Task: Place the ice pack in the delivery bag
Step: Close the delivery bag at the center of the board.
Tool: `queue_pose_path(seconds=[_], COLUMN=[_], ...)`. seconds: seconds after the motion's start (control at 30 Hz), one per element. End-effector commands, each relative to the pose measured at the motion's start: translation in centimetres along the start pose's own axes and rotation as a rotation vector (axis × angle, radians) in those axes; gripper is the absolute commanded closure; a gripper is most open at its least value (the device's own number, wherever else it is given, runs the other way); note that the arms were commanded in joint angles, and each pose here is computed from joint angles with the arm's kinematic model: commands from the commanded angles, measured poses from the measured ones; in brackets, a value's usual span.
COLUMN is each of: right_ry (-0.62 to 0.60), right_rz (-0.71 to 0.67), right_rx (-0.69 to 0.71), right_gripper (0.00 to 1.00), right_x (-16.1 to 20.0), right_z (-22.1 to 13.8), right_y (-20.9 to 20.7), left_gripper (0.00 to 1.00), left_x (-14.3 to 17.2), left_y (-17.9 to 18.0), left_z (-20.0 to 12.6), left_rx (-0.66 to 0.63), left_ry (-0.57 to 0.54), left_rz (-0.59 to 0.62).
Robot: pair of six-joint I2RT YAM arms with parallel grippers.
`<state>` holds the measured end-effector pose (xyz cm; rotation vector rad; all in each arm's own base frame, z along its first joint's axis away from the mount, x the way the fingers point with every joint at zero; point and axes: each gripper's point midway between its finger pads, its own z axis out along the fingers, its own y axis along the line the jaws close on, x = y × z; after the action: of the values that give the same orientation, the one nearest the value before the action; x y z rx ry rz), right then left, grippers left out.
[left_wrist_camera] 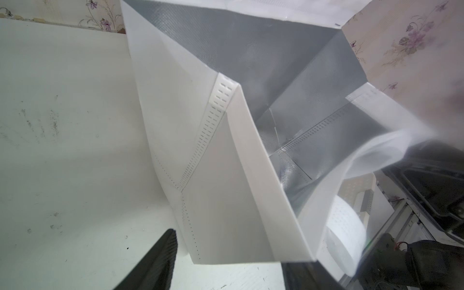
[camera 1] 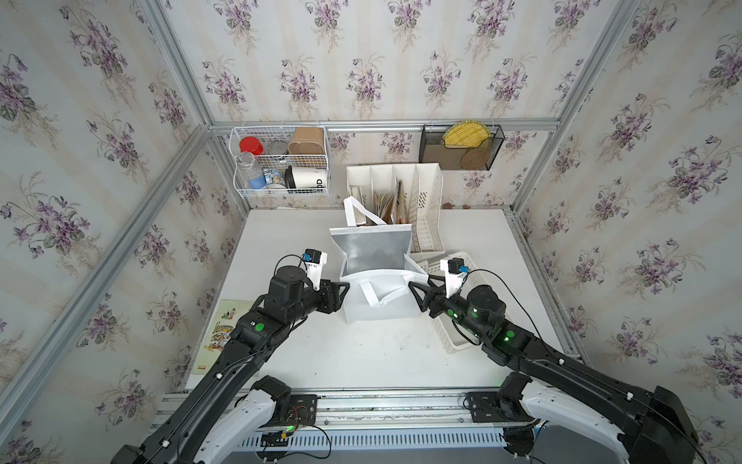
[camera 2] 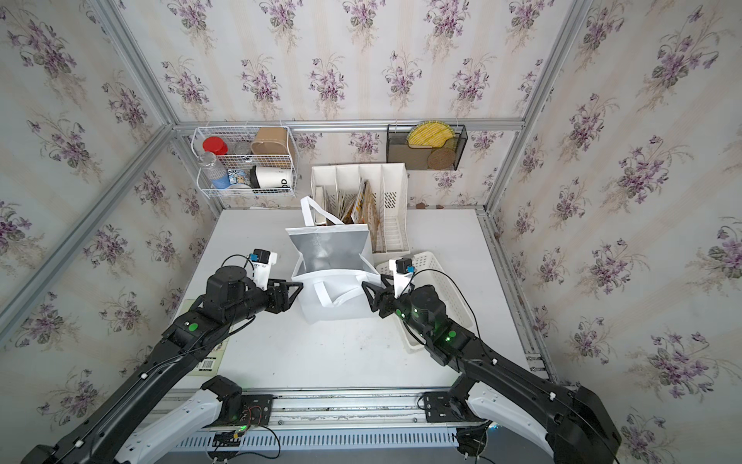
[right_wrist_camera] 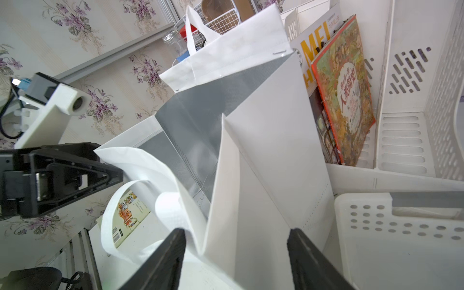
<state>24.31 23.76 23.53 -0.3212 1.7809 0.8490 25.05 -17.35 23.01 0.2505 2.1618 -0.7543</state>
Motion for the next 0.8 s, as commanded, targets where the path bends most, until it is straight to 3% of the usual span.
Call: queue_pose_path(seconds=[0.0, 0.13, 0.37, 0.77], right_ry=[0.002, -0.034, -0.114, 0.052], right_rz=[-0.013, -0.02, -0.018, -0.08], right_rx=[-0.018, -0.042, -0.06, 0.006], right_gripper=[0.18, 0.08, 0.0, 0.01], right_x=[0.1, -0.6, -3.2, -2.3], right_z=[-1.2, -2.9, -4.4, 1.0], right_y=[0.3, 0.7, 1.5, 1.1], left_gripper=[0.33, 0.35, 0.38, 0.37], left_x=[-1.6, -1.8, -1.8, -1.6], left_y=[-1.7, -1.6, -1.9, -2.1], left_z=[0.8, 1.3, 1.0, 0.5], left_rx=[0.098, 0.099, 0.116, 0.134], left_ry=[-0.047, -0.056, -0.065, -0.076], left_rz=[-0.03, -0.042, -0.058, -0.08])
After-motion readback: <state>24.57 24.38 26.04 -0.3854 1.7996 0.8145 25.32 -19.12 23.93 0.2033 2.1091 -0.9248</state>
